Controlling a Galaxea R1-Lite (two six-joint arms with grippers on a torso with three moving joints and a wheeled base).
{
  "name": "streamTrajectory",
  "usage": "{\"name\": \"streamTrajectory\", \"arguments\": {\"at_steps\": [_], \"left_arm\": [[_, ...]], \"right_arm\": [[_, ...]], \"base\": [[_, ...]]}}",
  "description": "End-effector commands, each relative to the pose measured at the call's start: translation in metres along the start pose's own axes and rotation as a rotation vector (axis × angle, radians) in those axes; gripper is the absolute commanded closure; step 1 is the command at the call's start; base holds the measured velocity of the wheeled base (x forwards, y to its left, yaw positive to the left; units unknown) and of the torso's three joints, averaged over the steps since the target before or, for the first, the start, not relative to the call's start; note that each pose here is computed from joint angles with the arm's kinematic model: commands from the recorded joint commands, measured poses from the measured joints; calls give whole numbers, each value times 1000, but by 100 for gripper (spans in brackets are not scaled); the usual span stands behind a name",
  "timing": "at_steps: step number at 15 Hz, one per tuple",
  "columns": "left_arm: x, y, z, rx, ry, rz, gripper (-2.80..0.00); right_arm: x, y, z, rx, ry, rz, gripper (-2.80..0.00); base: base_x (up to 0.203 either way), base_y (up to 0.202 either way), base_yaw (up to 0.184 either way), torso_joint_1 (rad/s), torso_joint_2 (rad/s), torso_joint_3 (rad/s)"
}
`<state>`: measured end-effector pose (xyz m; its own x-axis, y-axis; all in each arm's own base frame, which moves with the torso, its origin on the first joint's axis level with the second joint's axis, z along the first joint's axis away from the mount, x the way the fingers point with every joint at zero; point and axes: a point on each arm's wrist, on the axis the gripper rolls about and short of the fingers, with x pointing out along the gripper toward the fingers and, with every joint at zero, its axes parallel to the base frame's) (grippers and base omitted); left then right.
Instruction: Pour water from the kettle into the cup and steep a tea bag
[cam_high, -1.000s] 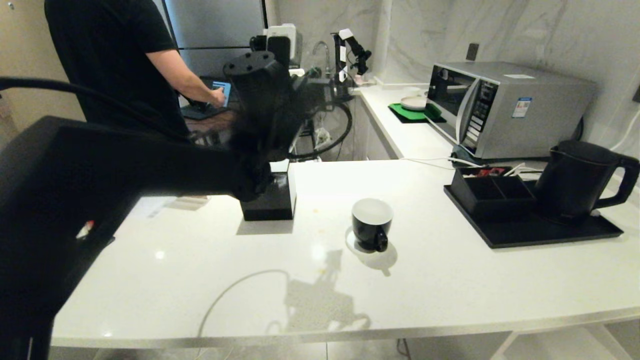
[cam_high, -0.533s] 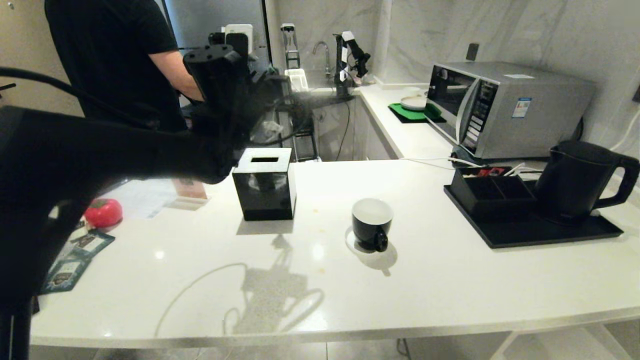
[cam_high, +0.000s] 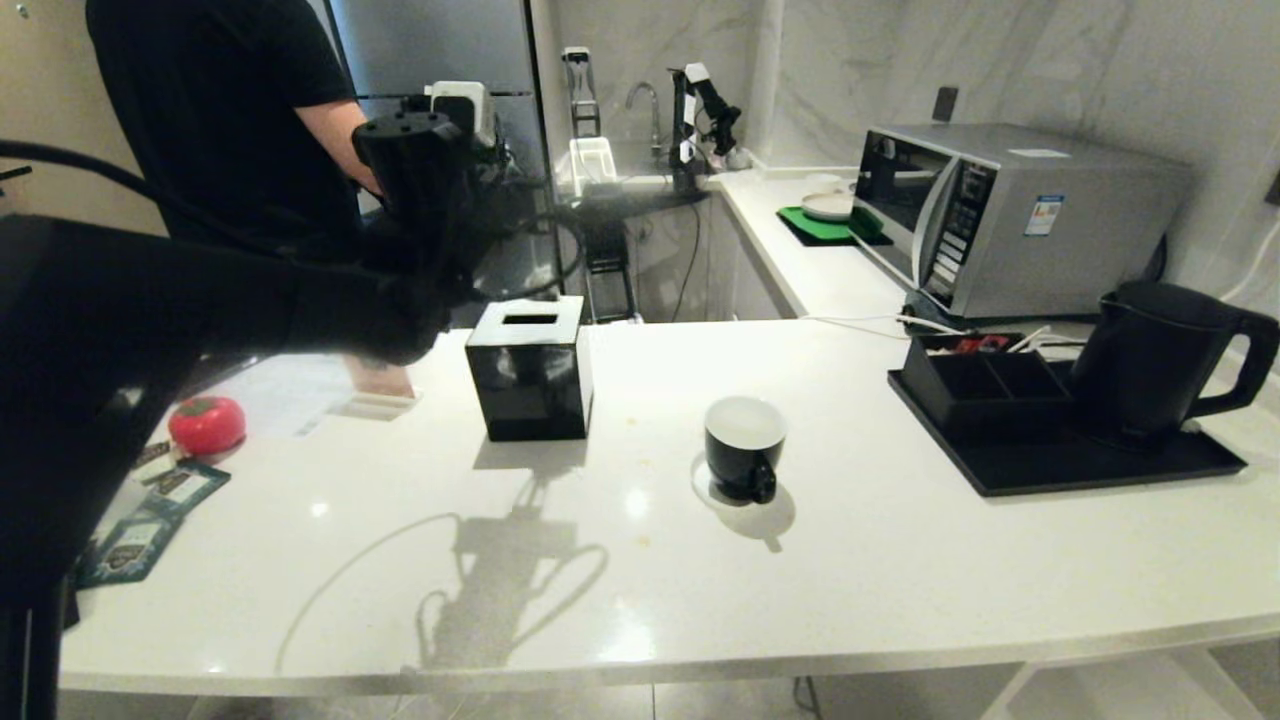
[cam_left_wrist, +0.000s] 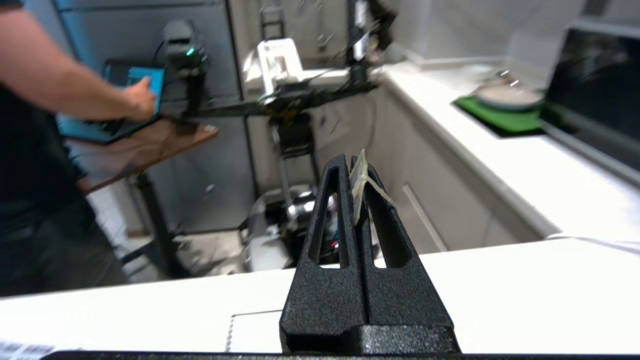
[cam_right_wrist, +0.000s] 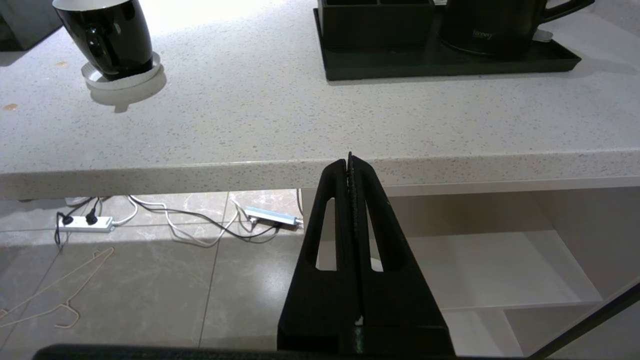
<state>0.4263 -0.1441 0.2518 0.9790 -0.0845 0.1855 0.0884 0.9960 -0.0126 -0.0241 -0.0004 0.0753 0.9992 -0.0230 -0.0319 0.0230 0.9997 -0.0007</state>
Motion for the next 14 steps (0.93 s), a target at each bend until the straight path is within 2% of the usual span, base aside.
{"name": "streamTrajectory", "arguments": {"at_steps": [1, 7, 14], "left_arm": [[4, 4, -9, 7, 14, 12, 0], [11, 33, -29, 34, 57, 75, 0], [17, 51, -42, 46, 81, 112, 0]], "right_arm": [[0, 0, 0, 0, 0, 0, 0], [0, 0, 0, 0, 0, 0, 0], [0, 0, 0, 0, 0, 0, 0]], "base": [[0, 0, 0, 0, 0, 0], [0, 0, 0, 0, 0, 0], [0, 0, 0, 0, 0, 0]]}}
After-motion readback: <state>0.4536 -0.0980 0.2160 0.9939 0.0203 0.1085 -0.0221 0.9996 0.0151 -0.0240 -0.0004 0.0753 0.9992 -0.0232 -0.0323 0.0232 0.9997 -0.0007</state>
